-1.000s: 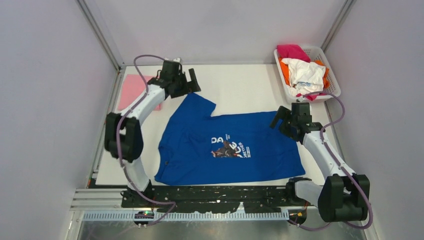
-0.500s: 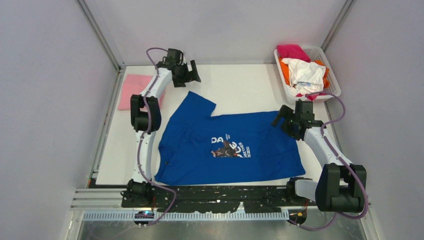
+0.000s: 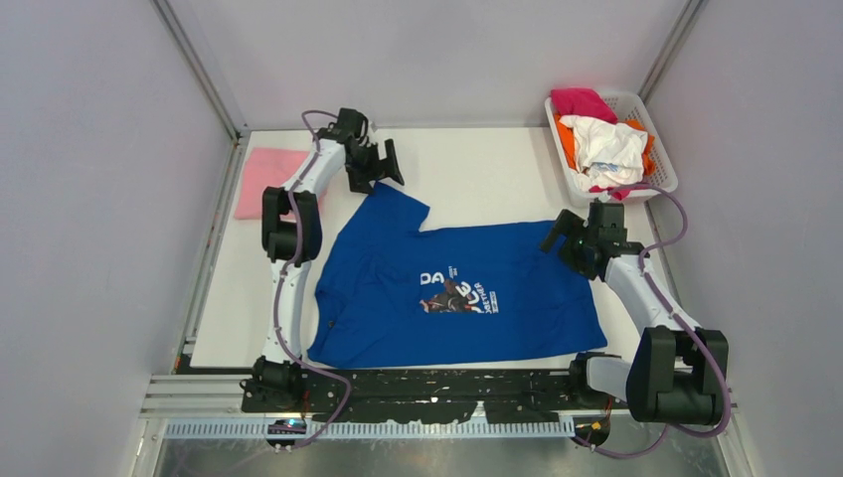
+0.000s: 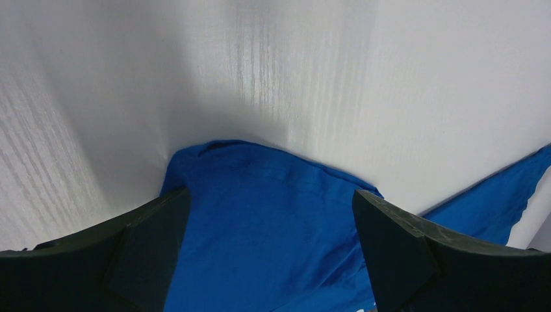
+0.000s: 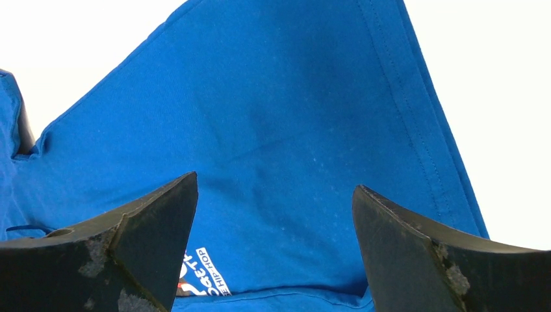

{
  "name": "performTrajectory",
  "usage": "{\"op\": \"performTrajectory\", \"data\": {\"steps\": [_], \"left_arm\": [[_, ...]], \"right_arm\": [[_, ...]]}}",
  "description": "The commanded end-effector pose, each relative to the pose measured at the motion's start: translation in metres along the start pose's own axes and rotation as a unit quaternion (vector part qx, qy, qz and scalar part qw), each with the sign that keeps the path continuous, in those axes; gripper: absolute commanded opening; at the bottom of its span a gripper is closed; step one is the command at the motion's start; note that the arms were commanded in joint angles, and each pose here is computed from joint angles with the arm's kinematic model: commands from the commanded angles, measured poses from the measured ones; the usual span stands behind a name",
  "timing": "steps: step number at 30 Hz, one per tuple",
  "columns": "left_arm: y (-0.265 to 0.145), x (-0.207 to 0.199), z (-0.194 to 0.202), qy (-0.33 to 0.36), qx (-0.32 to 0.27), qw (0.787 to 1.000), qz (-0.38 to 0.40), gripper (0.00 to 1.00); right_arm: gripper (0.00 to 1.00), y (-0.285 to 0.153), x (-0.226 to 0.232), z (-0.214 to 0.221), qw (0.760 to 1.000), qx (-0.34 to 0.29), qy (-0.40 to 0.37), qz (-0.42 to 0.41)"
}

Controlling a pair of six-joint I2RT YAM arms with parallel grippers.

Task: Fold and stack the t-shirts
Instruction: Grab the side of the flattened tshirt furthest away from the robot with both arms

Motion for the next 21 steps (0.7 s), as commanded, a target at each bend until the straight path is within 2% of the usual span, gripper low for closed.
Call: {"op": "performTrajectory", "data": {"steps": [1, 13, 15, 19, 21], "left_arm": [[-0.005, -0.009, 0.011, 0.005, 0.024, 1.0, 0.018, 1.0], [-0.004, -0.034, 0.033, 0.023, 0.069, 0.997, 0.012, 0.97], [-0.004, -0.036, 0.037, 0.024, 0.075, 0.997, 0.01, 0.91], [-0.005, -0.038, 0.039, 0.031, 0.073, 0.997, -0.01, 0.69], [-0.005, -0.038, 0.038, 0.033, 0.071, 0.997, -0.023, 0.61]], "right_arm": [[0.95, -0.007, 0.007, -0.009, 0.999, -0.024, -0.004, -0.027], [0.95, -0.011, 0.004, -0.008, 0.999, -0.026, -0.002, -0.037], [0.95, -0.012, 0.004, -0.009, 0.999, -0.029, -0.002, -0.039], [0.96, -0.013, 0.003, -0.009, 0.999, -0.029, -0.001, -0.042], [0.95, -0.014, 0.003, -0.009, 0.999, -0.028, 0.0, -0.044]]}}
Point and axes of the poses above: each gripper's point midway between its finger pads, its own y axis out along the fingers, its own x axis along the line the jaws close on, z = x × y, the point moved 6 cm from there along -y, back along the fingers, and after that the axes turned 15 degrees about y, right-handed, at the moved point
